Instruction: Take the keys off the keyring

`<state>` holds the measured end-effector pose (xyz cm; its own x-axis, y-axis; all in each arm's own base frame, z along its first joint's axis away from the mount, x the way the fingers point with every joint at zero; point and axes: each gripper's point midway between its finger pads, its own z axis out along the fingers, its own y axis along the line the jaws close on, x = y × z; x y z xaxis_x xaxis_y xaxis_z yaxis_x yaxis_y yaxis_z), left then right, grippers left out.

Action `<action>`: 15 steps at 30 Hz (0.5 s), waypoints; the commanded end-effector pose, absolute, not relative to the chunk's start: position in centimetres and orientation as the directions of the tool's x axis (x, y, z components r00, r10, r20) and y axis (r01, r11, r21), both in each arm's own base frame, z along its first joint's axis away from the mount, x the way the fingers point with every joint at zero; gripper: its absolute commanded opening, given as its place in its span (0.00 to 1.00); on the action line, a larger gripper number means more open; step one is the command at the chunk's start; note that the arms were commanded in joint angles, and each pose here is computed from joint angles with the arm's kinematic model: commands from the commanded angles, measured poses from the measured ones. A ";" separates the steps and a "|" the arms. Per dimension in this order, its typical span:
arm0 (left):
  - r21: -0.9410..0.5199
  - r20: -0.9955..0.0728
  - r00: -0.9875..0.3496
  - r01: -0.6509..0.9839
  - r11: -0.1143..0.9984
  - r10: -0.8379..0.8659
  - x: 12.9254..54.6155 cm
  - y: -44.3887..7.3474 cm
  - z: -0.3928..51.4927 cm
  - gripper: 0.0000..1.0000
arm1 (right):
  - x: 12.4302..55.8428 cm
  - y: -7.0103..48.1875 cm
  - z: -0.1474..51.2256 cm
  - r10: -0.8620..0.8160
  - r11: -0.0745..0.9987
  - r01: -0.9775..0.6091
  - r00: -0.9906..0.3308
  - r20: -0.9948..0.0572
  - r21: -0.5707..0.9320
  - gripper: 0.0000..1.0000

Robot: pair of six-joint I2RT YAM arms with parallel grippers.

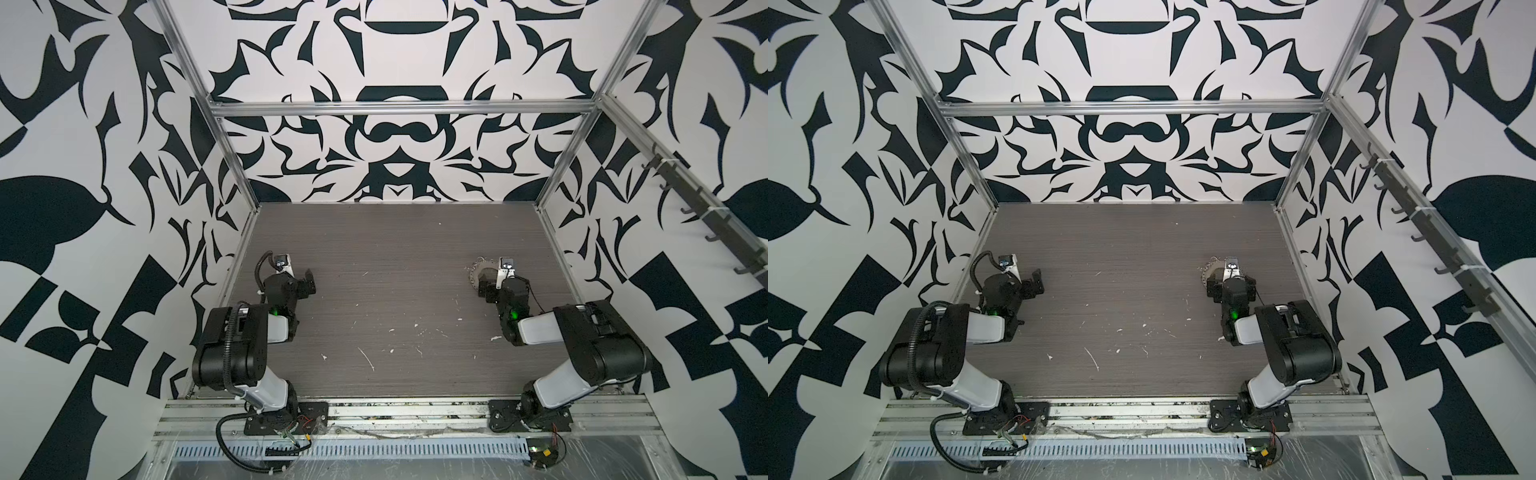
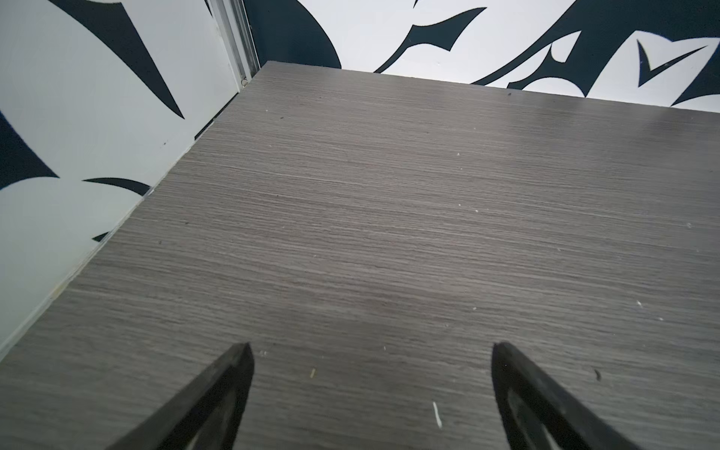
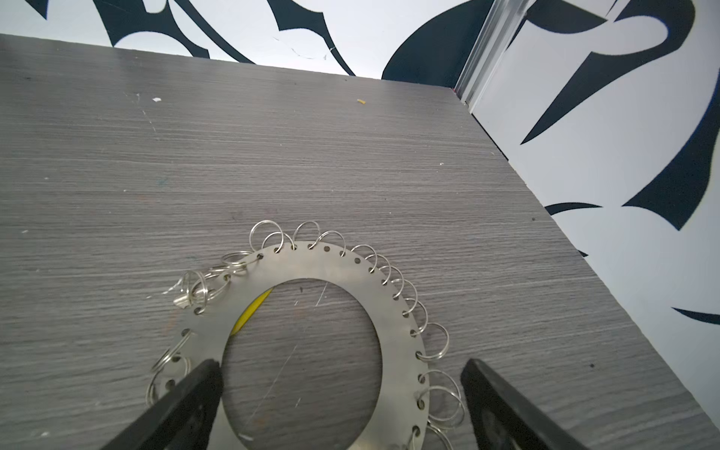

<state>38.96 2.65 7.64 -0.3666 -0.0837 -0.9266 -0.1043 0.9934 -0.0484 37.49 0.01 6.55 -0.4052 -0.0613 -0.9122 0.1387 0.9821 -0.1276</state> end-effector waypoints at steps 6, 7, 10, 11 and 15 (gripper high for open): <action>-0.062 -0.939 -0.330 -0.100 0.993 -0.092 39.5 2.6 9.0 0.99 | 38.4 0.0 8.3 -0.061 0.982 0.144 -0.355 -0.933 -0.119 1.00; -0.062 -0.940 -0.330 -0.100 0.993 -0.092 39.5 2.6 9.0 0.99 | 38.4 0.0 8.3 -0.062 0.982 0.144 -0.355 -0.933 -0.120 1.00; -0.062 -0.940 -0.330 -0.100 0.993 -0.092 39.5 2.6 9.0 0.99 | 38.4 0.0 8.3 -0.061 0.982 0.145 -0.356 -0.933 -0.120 1.00; -0.063 -0.939 -0.330 -0.099 0.993 -0.092 39.5 2.5 9.0 0.99 | 38.4 0.0 8.3 -0.062 0.982 0.144 -0.355 -0.933 -0.120 1.00; -0.062 -0.940 -0.330 -0.099 0.993 -0.092 39.5 2.6 9.0 0.99 | 38.4 0.1 8.2 -0.061 0.983 0.143 -0.357 -0.932 -0.119 1.00</action>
